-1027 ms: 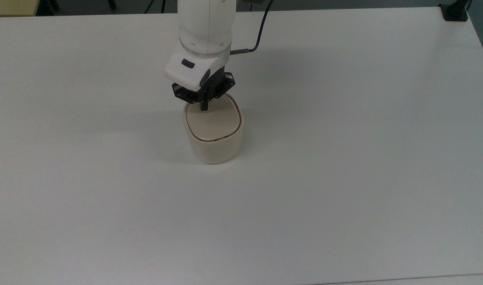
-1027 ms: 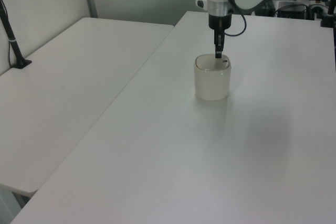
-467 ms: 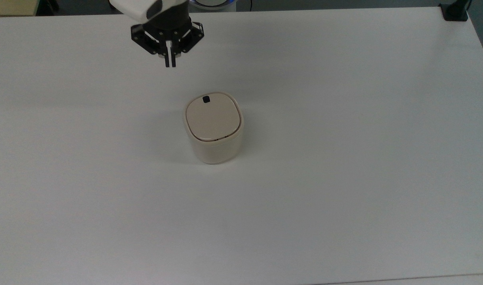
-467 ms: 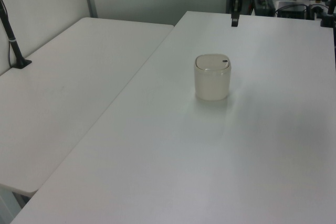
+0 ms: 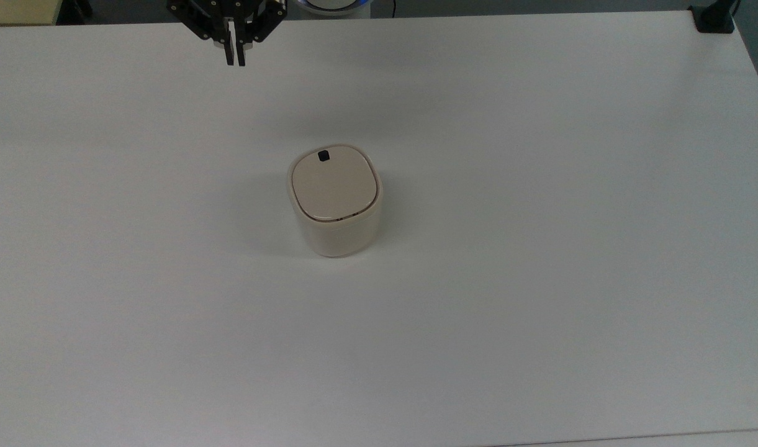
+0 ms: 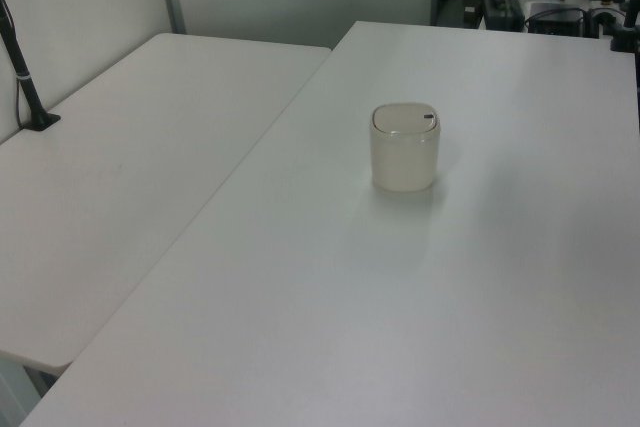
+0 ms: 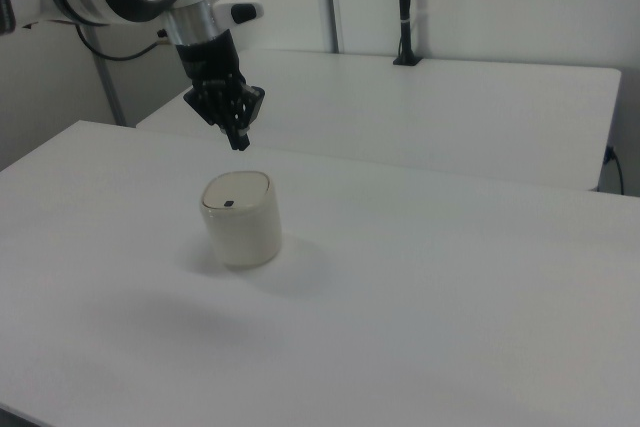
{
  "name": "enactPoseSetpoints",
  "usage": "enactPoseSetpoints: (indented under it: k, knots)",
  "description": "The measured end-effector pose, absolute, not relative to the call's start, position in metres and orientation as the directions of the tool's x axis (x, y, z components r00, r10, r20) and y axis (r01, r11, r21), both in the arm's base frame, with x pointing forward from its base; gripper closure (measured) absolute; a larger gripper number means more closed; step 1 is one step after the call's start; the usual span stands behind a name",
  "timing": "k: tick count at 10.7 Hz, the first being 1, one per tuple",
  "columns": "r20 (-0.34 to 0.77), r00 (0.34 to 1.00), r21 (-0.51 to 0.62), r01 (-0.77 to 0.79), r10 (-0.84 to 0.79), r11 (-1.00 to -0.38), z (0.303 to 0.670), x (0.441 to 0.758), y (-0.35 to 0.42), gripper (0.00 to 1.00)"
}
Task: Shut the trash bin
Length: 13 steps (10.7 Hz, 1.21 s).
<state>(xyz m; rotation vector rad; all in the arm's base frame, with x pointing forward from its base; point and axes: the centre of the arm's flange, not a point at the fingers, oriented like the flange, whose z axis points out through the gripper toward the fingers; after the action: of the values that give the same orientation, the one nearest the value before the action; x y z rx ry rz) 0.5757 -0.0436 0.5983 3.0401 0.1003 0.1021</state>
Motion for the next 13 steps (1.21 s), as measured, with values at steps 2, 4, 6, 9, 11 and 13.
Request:
enactPoseSetpoints:
  k: [2,4,6,9,11,13]
  knots:
    - [0.074,0.997,0.055,0.011,0.015,-0.998,0.605,0.570,-0.050,0.85]
    - [0.063,0.998,0.045,-0.031,-0.028,-0.998,0.607,0.566,-0.050,0.75]
    - [0.070,0.997,0.044,-0.044,-0.041,-0.998,0.612,0.563,-0.047,0.51]
    - [0.065,0.997,0.046,-0.039,-0.036,-0.998,0.612,0.562,-0.044,0.06]
    - [0.064,0.997,0.052,-0.039,-0.035,-0.998,0.612,0.562,-0.045,0.00]
    - [0.064,0.997,0.059,-0.038,-0.034,-0.998,0.612,0.562,-0.045,0.00]
